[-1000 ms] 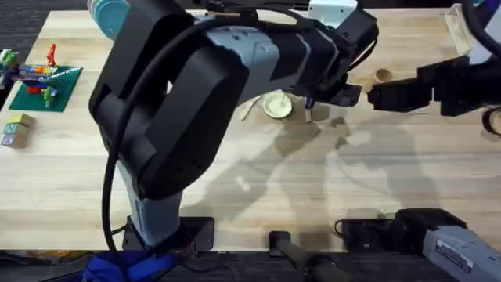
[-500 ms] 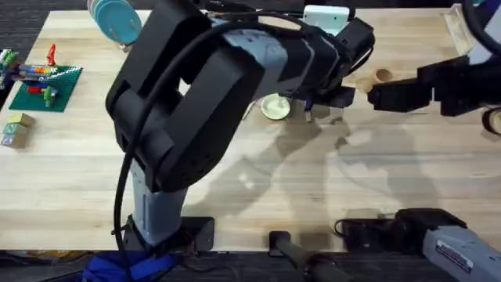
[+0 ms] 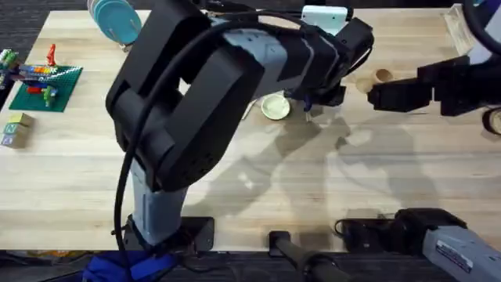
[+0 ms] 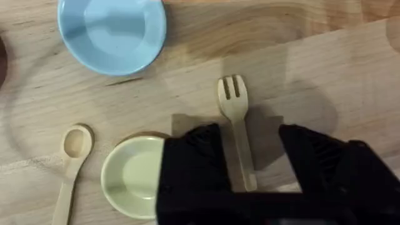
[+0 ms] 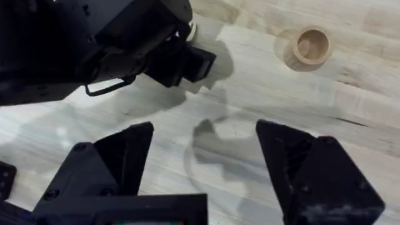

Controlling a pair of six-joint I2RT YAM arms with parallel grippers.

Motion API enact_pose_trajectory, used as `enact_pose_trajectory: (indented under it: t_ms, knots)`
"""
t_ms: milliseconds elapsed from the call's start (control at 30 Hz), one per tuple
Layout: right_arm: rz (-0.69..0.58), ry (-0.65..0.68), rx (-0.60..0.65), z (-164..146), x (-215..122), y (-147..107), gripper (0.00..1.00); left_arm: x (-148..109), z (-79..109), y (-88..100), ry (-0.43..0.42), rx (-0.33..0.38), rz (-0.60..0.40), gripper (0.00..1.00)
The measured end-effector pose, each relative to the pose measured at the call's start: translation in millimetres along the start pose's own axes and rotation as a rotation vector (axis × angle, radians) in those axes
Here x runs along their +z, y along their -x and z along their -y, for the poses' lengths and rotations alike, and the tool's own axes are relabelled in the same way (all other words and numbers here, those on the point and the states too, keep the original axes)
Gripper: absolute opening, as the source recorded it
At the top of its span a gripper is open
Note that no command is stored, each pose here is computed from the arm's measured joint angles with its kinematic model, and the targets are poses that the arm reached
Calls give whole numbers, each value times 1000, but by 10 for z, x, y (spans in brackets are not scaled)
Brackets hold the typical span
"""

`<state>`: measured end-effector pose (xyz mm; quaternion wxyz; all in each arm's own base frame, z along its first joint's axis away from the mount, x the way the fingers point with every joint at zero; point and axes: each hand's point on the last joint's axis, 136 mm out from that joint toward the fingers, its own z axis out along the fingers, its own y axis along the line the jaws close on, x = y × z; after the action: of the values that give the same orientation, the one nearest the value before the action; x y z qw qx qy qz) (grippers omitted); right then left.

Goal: Pick up a utensil and set it on the pink plate, then put the other utensil in the container.

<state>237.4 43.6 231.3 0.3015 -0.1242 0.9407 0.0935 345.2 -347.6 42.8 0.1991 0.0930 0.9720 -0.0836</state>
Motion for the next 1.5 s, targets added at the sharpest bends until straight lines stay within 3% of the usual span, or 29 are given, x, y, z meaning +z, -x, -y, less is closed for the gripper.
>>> enact_pose_trajectory:
  t_ms: [67, 133, 600, 1167, 1500]
  knots:
    - [0, 0, 0, 0, 0, 0, 997, 8, -1, -4, 1, 0, -1, 519]
    - [0, 0, 0, 0, 0, 0, 997, 22, -11, -9, 6, 1, -2, 492]
    - [0, 0, 0, 0, 0, 0, 998, 14, -30, -17, 16, -1, -8, 52]
    - [0, 0, 0, 0, -1, 1, 997, -21, -72, 19, 26, -5, -16, 39]
    - [0, 0, 0, 0, -1, 1, 998, -347, -348, 485, 62, -66, -4, 40]
